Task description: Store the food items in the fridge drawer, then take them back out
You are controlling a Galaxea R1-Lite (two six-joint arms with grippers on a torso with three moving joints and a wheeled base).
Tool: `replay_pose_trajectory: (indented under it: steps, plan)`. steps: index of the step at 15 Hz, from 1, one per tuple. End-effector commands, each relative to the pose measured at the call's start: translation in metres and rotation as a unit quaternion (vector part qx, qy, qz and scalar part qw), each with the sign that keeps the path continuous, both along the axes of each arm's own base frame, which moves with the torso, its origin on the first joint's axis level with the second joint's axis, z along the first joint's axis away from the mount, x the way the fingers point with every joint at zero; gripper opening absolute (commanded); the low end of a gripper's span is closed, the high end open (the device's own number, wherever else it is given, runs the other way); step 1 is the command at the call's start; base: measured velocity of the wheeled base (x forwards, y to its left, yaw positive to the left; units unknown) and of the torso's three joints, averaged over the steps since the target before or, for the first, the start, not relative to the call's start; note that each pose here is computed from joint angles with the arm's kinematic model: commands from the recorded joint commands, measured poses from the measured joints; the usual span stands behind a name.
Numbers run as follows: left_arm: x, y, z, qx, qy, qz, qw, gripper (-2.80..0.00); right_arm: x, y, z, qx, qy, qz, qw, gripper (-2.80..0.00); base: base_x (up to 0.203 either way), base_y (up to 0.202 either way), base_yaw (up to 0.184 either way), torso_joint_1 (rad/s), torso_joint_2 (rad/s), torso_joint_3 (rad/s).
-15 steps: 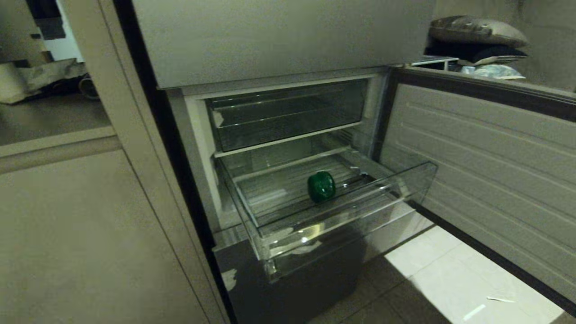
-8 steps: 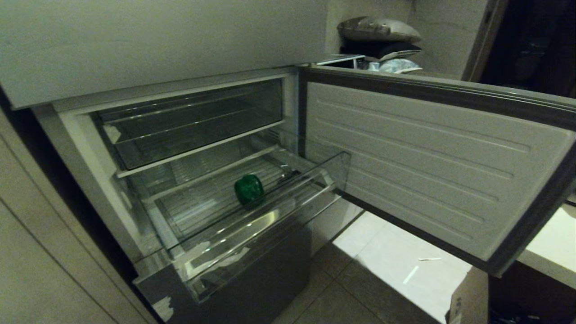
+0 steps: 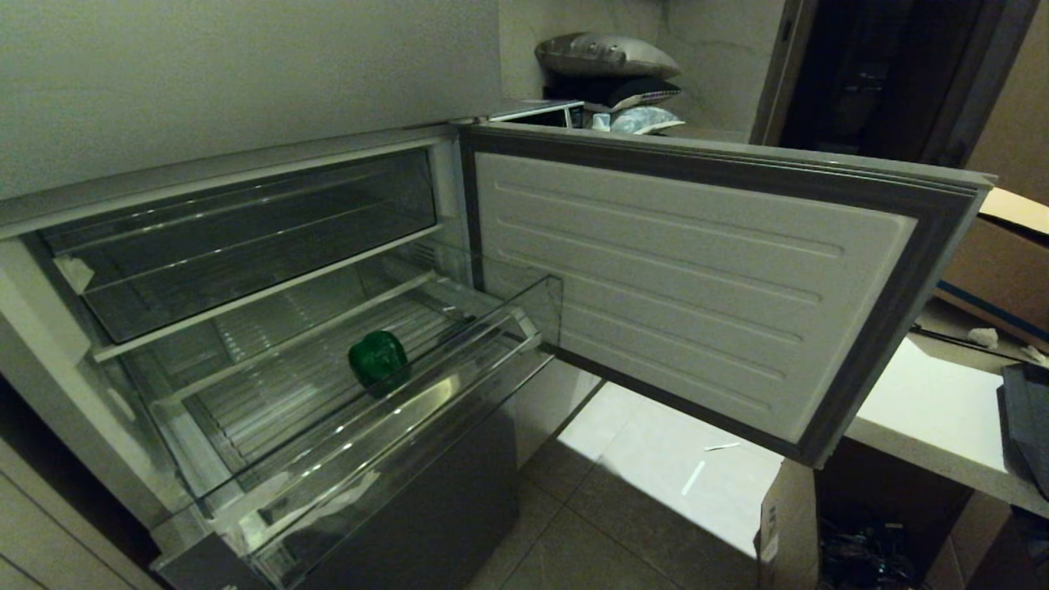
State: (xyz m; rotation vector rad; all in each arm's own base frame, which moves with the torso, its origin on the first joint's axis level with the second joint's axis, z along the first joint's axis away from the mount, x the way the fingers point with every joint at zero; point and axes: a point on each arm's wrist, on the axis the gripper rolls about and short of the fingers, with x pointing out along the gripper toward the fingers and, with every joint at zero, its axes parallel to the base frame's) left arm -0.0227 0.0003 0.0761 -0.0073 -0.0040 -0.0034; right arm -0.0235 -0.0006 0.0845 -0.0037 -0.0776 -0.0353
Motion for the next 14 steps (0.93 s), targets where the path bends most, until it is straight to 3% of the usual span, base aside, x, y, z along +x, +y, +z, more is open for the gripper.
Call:
replay_pose_trajectory:
  steps: [1, 3, 5, 6, 8, 9, 11, 14]
  plan:
    - [0.000, 0.000, 0.000, 0.000, 0.000, 0.000, 1.0000, -2.80, -0.007, -0.001, 0.030, 0.005, -0.028, -0.029, 0.999, -2.80, 0.000, 0.000, 0.000, 0.000, 0.00, 0.000]
    - [0.000, 0.000, 0.000, 0.000, 0.000, 0.000, 1.0000, -2.80, -0.003, -0.002, 0.070, 0.025, -0.005, -0.073, 0.997, -2.80, 0.000, 0.000, 0.000, 0.000, 0.00, 0.000]
    - [0.000, 0.000, 0.000, 0.000, 0.000, 0.000, 1.0000, -2.80, 0.019, -0.003, 0.106, 0.070, 0.032, -0.143, 0.987, -2.80, 0.000, 0.000, 0.000, 0.000, 0.00, 0.000]
    - [0.000, 0.000, 0.000, 0.000, 0.000, 0.000, 1.0000, -2.80, 0.033, -0.006, 0.117, 0.096, 0.048, -0.200, 0.974, -2.80, 0.000, 0.000, 0.000, 0.000, 0.00, 0.000]
    - [0.000, 0.000, 0.000, 0.000, 0.000, 0.000, 1.0000, -2.80, 0.056, -0.021, 0.128, 0.137, 0.065, -0.311, 0.938, -2.80, 0.000, 0.000, 0.000, 0.000, 0.00, 0.000]
    - [0.000, 0.000, 0.000, 0.000, 0.000, 0.000, 1.0000, -2.80, 0.067, -0.033, 0.130, 0.156, 0.069, -0.346, 0.923, 0.00, 0.000, 0.000, 0.000, 0.000, 0.00, 0.000]
    - [0.000, 0.000, 0.000, 0.000, 0.000, 0.000, 1.0000, -2.80, 0.085, -0.065, 0.127, 0.196, 0.092, -0.387, 0.896, 0.00, 0.000, 0.000, 0.000, 0.000, 0.00, 0.000]
    - [0.000, 0.000, 0.000, 0.000, 0.000, 0.000, 1.0000, -2.80, 0.112, -0.116, 0.111, 0.237, 0.120, -0.414, 0.871, 0.00, 0.000, 0.000, 0.000, 0.000, 0.00, 0.000]
